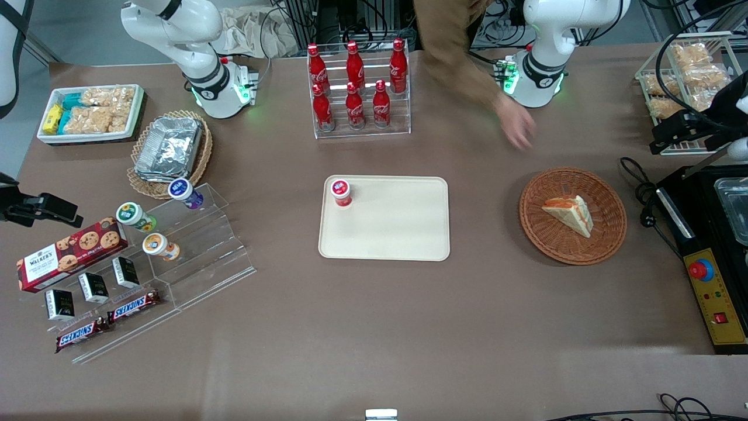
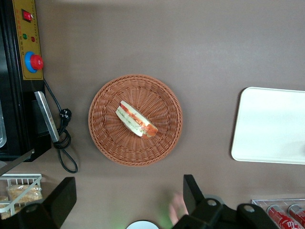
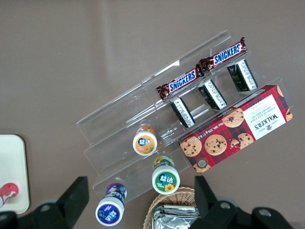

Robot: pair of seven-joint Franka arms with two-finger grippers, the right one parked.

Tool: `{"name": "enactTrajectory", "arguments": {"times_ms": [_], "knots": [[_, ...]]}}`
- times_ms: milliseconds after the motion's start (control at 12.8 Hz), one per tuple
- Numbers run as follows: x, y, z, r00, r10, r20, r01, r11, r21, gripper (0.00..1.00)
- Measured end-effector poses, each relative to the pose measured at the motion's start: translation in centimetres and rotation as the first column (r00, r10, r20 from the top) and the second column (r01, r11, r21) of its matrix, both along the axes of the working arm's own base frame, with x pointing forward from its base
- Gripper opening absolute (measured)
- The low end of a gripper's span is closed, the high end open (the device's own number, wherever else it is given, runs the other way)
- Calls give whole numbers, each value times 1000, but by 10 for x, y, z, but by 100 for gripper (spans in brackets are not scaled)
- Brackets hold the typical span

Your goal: Place sandwich from basket to tray

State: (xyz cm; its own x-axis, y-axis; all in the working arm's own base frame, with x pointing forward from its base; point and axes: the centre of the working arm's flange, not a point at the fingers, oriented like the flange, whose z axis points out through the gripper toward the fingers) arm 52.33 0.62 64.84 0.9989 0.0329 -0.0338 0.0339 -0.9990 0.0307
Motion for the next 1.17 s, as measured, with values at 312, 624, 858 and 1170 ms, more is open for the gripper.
{"name": "enactTrajectory", "arguments": {"times_ms": [312, 624, 858, 1170], "knots": [[0, 0, -2, 1000, 2, -8, -2, 1000, 1, 100], [8, -8, -28, 960, 276, -55, -275, 961, 28, 100], [12, -29, -77, 891, 451, -53, -449, 892, 50, 100], [-11, -26, -173, 842, 537, -48, -535, 843, 62, 100]]}}
